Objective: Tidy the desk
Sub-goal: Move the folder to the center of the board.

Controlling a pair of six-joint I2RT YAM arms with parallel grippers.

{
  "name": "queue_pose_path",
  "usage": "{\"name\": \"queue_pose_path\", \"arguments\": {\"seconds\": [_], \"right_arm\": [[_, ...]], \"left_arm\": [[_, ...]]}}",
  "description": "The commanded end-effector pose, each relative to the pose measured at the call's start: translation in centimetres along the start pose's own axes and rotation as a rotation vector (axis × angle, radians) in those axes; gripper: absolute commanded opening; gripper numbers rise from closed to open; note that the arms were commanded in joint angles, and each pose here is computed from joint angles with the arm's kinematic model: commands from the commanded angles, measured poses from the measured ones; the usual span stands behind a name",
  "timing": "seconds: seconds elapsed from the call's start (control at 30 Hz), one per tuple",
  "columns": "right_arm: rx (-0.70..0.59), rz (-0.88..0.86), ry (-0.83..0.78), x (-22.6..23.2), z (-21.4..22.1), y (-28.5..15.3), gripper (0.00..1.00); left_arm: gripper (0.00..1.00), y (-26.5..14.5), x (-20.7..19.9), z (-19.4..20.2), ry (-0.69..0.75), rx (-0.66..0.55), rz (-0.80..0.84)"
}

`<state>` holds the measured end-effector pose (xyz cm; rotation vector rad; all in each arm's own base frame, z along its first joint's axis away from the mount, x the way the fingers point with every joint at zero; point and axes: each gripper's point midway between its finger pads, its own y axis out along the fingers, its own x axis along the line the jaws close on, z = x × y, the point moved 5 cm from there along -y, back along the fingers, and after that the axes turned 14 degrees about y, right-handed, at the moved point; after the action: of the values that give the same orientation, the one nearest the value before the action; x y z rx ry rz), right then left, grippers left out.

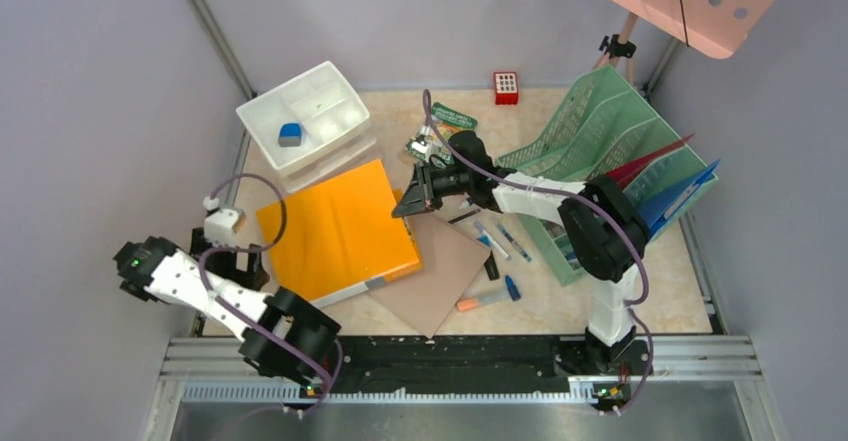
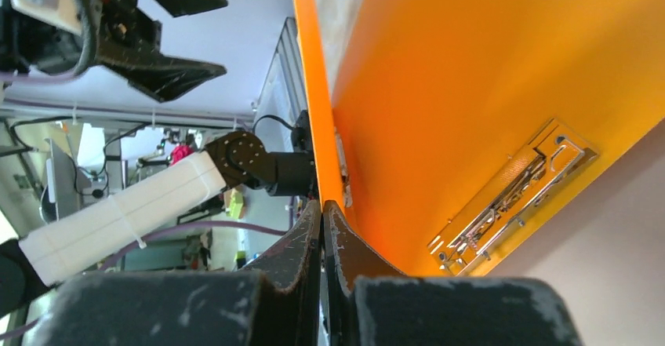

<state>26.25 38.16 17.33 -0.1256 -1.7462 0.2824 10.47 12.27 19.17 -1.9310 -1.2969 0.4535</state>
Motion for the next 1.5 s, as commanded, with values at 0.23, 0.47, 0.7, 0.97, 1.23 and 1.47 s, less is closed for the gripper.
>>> {"name": "queue_pose_path", "arguments": {"seconds": [0.23, 0.47, 0.7, 0.97, 1.23, 1.47], "right_arm": [[-0.088, 0.027, -0.022, -0.6, -1.3, -4.7, 0.00], [-0.135, 0.110, -0.038, -2.0, -1.7, -7.0, 0.00], [-0.161, 0.269, -0.076, -4.7, -2.4, -9.9, 0.00], [-0.159, 0.439, -0.198, -6.2, -4.1, -12.0, 0.26], [-0.173, 0.512, -0.411, -4.3, -6.0, -13.5, 0.79], [-0.075, 0.540, -0.703, -2.0, -4.2, -14.0, 0.82]], "left_arm": [[0.97, 2.5, -5.0, -7.8, 0.351, -0.092, 0.045], [0.97, 3.7, -7.0, -9.9, 0.442, -0.069, 0.117], [0.96, 4.7, -7.8, -11.6, 0.418, -0.088, 0.158], [0.96, 7.9, -7.4, -11.2, 0.291, -0.047, 0.198], [0.96, 10.7, -8.1, -11.5, 0.210, -0.050, 0.247], [0.95, 13.5, -10.0, -12.7, 0.188, -0.032, 0.318]]}}
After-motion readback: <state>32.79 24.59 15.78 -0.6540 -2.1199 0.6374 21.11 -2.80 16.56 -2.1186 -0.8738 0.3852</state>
